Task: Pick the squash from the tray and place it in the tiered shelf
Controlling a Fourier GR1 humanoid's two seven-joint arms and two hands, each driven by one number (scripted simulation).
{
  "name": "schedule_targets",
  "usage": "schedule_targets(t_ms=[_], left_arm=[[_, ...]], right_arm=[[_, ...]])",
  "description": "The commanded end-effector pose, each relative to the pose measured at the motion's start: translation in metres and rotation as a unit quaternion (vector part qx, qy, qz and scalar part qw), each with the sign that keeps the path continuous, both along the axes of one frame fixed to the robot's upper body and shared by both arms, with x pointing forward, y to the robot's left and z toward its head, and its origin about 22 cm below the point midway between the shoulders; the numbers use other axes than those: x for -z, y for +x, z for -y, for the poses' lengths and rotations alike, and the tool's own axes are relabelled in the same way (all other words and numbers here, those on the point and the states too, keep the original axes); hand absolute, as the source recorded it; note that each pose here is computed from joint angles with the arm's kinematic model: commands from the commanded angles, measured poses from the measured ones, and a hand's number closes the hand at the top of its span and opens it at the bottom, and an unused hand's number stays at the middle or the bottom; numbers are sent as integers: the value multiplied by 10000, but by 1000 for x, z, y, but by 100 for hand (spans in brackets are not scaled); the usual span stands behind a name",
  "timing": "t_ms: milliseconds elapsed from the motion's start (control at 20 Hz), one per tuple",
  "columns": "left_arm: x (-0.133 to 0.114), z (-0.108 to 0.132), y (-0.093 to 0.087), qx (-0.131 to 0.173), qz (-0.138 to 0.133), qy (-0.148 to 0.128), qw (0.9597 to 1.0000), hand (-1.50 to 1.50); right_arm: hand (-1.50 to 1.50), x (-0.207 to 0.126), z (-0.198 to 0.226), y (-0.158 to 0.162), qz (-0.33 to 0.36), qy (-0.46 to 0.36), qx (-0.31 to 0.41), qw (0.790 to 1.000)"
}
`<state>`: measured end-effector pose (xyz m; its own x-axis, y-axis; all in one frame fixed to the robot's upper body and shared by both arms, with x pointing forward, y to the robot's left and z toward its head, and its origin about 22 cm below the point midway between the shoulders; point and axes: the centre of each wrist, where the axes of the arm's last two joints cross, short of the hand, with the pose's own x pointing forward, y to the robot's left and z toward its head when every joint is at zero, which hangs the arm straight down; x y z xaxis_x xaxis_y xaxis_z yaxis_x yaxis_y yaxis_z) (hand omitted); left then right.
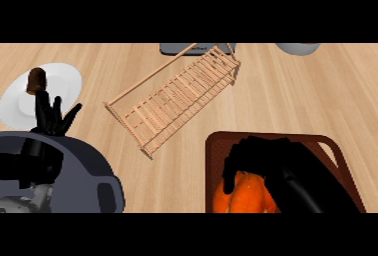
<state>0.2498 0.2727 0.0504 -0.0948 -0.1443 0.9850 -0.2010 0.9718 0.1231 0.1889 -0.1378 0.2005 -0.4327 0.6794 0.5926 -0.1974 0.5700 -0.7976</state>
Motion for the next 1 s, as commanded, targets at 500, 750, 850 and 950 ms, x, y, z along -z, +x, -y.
schedule_targets(t_ms=[500,750,850,950], left_arm=[[1,15,-5,142,-382,-90,9991,0],[-18,-2,19,74,-376,27,9993,0],[-7,10,12,135,-335,-104,9993,0],[-20,15,5,57,-280,-12,9996,0]], right_arm=[[150,-16,-30,85,119,439,657,9968],[150,9,-30,116,124,649,710,9953],[150,17,-40,142,252,696,682,9949],[150,23,-37,153,274,804,730,9937]])
